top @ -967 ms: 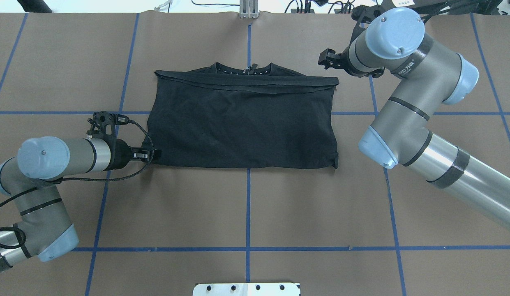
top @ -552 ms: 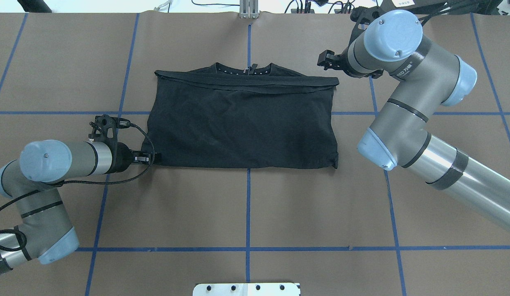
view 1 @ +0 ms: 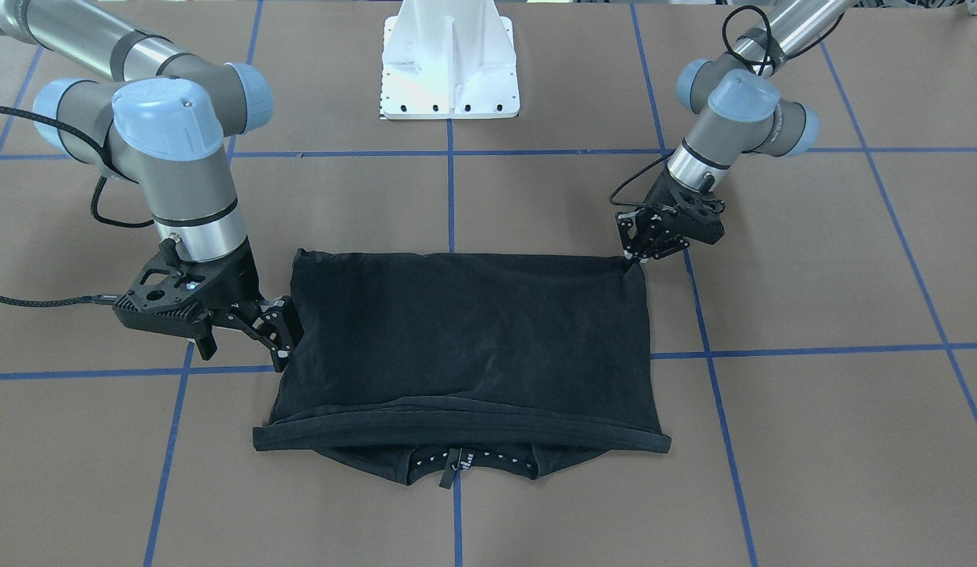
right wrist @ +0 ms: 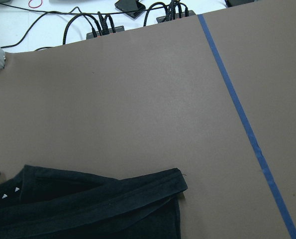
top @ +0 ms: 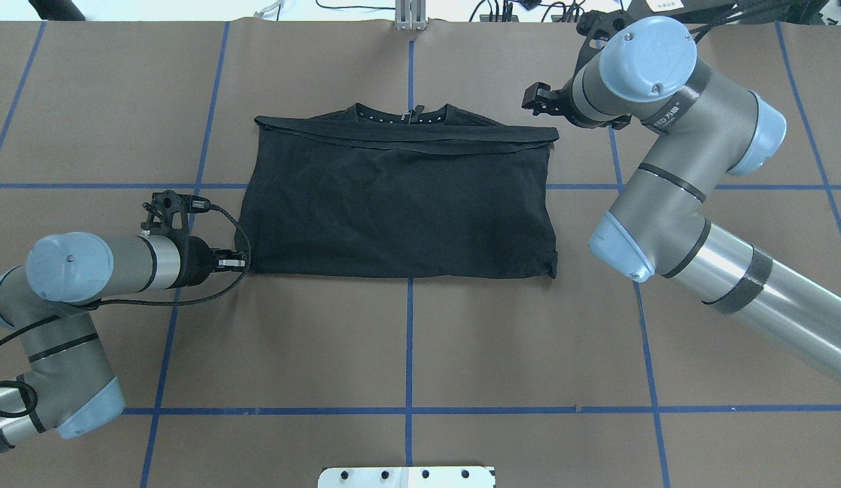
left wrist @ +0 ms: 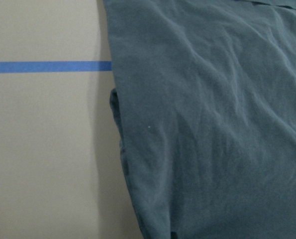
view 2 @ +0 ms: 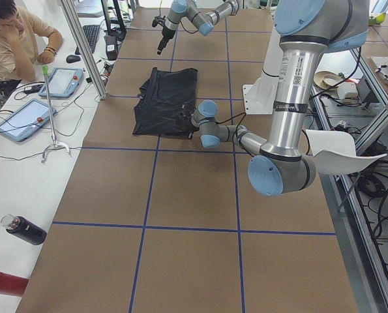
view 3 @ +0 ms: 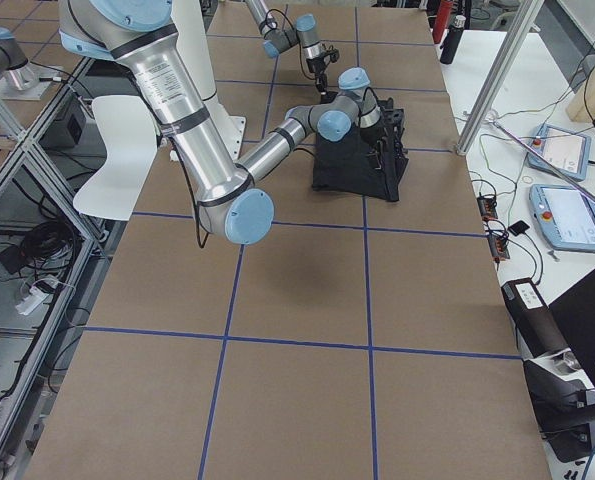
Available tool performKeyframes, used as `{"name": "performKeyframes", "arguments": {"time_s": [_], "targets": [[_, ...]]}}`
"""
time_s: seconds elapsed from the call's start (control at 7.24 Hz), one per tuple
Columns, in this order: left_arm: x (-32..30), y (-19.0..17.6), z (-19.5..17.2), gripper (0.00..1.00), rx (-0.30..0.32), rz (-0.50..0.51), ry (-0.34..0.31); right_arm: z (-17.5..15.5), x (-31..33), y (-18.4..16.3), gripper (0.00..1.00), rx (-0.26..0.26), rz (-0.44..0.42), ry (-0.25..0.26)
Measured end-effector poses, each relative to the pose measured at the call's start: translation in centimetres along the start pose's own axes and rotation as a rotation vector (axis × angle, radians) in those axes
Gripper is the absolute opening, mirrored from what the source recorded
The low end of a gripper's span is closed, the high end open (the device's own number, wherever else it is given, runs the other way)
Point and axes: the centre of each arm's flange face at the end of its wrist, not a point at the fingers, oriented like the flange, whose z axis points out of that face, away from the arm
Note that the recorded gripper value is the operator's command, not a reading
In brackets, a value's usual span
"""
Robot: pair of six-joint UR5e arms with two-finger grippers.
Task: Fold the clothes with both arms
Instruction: 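Grasp the shirt's side edge with the left gripper and pull it farther away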
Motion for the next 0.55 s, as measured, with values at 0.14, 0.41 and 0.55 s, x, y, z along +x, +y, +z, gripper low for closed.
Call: {"name": "performKeyframes", "arguments": {"time_s": [0.14,0.41,0.55], "targets": [[-0.6,-0.3,-0.4,0.0,0.007,0.006,-0.009,0.0,-0.1,0.2,1.0,-0.002,-0.002,-0.003],[-3.8,-4.0,-0.6,0.0,0.057,0.077,-0.071,-0.5,-0.7,0.9,1.0,-0.009,-0.01,-0.017],[-6.0,-8.0,0.2,0.0,0.096,0.108,-0.124,-0.6,-1.0,1.4,1.0,-0.012,-0.011,-0.024]]}}
